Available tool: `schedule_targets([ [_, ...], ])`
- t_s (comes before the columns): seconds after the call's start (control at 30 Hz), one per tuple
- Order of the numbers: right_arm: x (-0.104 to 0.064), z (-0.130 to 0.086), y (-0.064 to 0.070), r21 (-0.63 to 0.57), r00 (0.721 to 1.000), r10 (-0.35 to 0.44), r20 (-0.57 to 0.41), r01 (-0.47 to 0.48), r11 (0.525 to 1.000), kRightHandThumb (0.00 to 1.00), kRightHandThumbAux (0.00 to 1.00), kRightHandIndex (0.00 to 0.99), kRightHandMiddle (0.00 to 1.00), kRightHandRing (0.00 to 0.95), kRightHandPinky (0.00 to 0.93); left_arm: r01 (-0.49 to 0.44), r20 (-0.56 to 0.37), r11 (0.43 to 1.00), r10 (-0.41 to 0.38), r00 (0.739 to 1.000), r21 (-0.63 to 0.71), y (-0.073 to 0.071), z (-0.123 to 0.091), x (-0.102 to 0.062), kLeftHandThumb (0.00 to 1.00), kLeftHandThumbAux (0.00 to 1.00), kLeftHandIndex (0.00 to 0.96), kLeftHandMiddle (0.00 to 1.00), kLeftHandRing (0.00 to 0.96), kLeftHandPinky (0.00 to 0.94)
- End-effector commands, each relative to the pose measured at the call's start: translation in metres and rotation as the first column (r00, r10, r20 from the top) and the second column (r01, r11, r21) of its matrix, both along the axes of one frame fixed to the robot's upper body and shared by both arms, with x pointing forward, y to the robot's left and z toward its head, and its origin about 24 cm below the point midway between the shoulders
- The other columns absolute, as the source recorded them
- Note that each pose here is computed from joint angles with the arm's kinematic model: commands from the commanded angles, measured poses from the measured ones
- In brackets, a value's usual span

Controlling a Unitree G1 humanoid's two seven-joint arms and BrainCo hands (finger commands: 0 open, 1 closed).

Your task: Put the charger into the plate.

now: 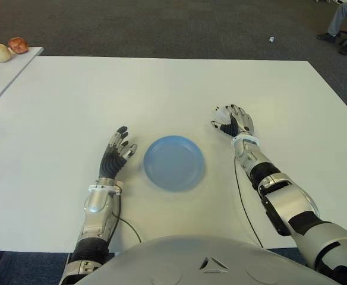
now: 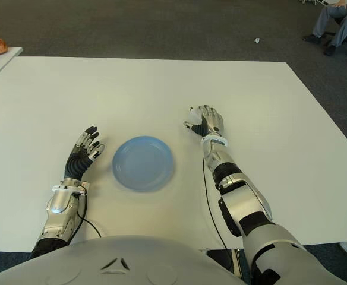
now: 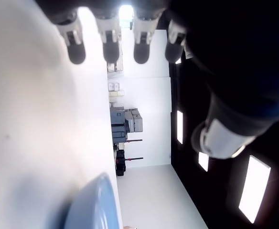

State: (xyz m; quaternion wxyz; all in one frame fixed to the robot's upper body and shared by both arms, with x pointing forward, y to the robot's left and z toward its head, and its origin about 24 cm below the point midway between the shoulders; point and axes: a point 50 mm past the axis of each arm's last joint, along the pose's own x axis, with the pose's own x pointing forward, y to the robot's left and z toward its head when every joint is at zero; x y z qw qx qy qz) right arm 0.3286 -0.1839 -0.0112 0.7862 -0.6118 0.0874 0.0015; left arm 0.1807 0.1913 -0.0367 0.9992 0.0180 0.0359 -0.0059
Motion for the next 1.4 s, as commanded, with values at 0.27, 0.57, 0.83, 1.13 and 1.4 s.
schedule_targets([
  [0.27, -0.016, -0.023, -0.003, -0.003, 0.990, 0.009, -0.140, -0.010, 1.000, 0.218, 0.325, 0.000, 0.000, 0.000, 0.000, -0.016, -0.164, 1.000, 0.012, 0.986, -0.023, -0.002, -0.023, -0.024, 0.002, 0.658, 0.014, 0.054, 0.047, 0.061],
  [0.57, -0.026, -0.032, -0.008, -0.029, 0.981, 0.050, -0.189, -0.056, 0.998, 0.177, 0.347, 0.000, 0.000, 0.000, 0.000, -0.016, -0.170, 0.999, 0.011, 0.985, -0.027, 0.000, -0.023, -0.024, 0.000, 0.650, 0.013, 0.050, 0.043, 0.059],
  [0.83, -0.037, -0.037, -0.015, -0.079, 0.965, 0.109, -0.238, -0.131, 0.988, 0.140, 0.363, 0.000, 0.000, 0.000, 0.000, -0.019, -0.163, 0.999, 0.013, 0.986, -0.034, 0.000, -0.022, -0.024, 0.000, 0.654, 0.015, 0.052, 0.045, 0.066],
  [1.13, -0.042, -0.037, -0.019, -0.132, 0.914, 0.185, -0.361, -0.247, 0.960, 0.038, 0.365, 0.000, 0.000, 0.000, 0.000, -0.014, -0.167, 0.999, 0.006, 0.986, -0.049, 0.001, -0.024, -0.024, 0.000, 0.668, 0.015, 0.055, 0.047, 0.063],
  [1.4, -0.043, -0.038, -0.025, -0.100, 0.840, 0.204, -0.503, -0.291, 0.951, 0.002, 0.367, 0.000, 0.000, 0.000, 0.000, -0.011, -0.171, 0.998, 0.001, 0.985, -0.058, 0.000, -0.025, -0.023, 0.000, 0.661, 0.017, 0.057, 0.048, 0.064],
])
